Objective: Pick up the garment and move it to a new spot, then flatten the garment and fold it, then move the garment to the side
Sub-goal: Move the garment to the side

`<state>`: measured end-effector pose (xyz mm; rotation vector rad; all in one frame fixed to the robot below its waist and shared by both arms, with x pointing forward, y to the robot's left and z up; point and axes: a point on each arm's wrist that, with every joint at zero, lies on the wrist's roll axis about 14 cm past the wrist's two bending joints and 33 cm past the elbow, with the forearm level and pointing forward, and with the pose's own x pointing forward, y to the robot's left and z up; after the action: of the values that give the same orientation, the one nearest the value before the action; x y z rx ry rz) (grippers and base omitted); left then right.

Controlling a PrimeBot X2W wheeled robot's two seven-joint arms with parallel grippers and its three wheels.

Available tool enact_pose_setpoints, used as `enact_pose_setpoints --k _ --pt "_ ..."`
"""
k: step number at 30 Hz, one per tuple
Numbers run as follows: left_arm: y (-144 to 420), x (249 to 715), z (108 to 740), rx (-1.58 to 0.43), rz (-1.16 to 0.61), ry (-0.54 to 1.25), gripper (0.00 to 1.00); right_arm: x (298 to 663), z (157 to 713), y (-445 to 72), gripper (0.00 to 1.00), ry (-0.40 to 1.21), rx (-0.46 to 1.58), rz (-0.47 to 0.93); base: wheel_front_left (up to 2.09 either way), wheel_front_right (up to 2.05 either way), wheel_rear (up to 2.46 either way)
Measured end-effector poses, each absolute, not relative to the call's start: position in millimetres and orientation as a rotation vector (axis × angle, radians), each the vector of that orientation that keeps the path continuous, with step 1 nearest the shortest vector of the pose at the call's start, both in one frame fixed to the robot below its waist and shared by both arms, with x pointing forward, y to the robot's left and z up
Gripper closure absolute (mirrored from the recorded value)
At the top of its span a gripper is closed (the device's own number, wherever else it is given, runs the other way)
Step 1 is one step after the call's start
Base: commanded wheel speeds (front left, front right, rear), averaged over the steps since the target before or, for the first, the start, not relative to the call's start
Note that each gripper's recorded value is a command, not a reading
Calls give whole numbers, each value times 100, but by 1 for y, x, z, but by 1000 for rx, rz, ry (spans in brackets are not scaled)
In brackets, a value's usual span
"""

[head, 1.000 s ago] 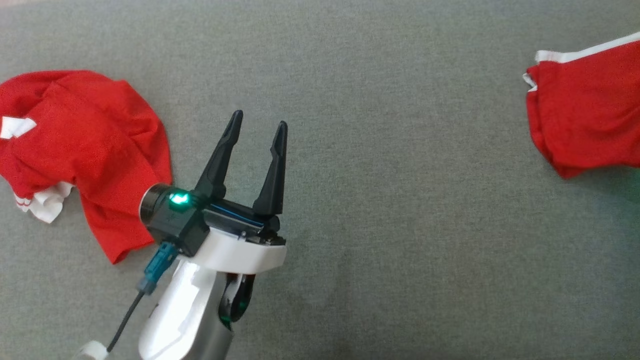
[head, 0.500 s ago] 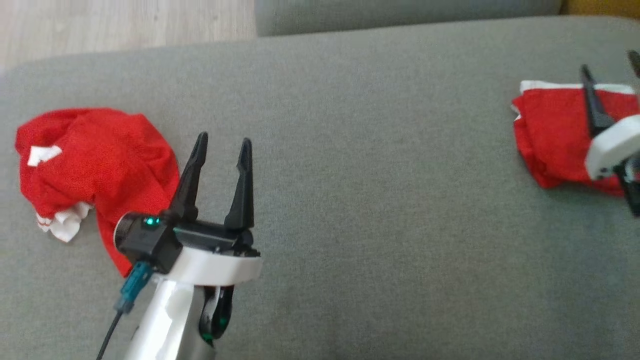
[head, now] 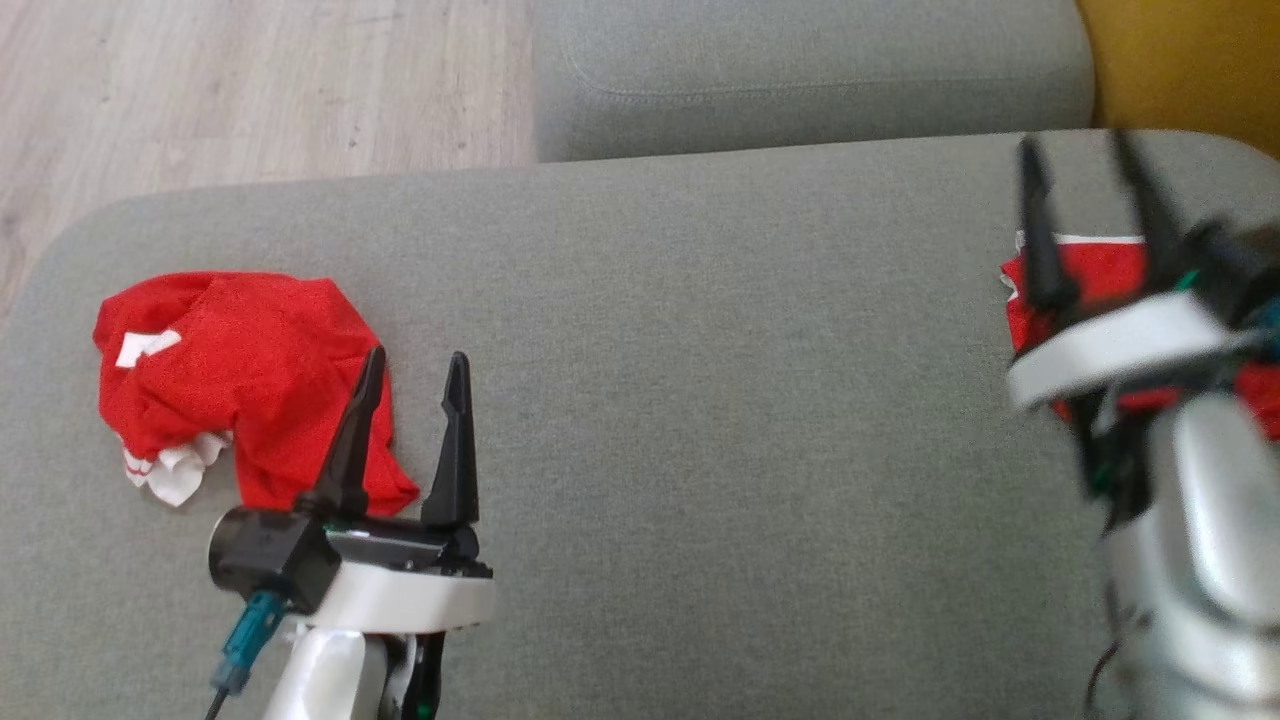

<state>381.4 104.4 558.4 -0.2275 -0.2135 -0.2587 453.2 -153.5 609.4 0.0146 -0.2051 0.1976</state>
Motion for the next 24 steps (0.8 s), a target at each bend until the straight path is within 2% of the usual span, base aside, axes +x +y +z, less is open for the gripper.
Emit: enact_pose_setpoints --k 11,24 --pt "108 371 550 -226 -247 -192 0 390 496 -144 0 -11 121 164 0 0 0" --pt "110 366 532 -231 -235 -140 0 388 496 -146 0 -32 162 151 0 0 0"
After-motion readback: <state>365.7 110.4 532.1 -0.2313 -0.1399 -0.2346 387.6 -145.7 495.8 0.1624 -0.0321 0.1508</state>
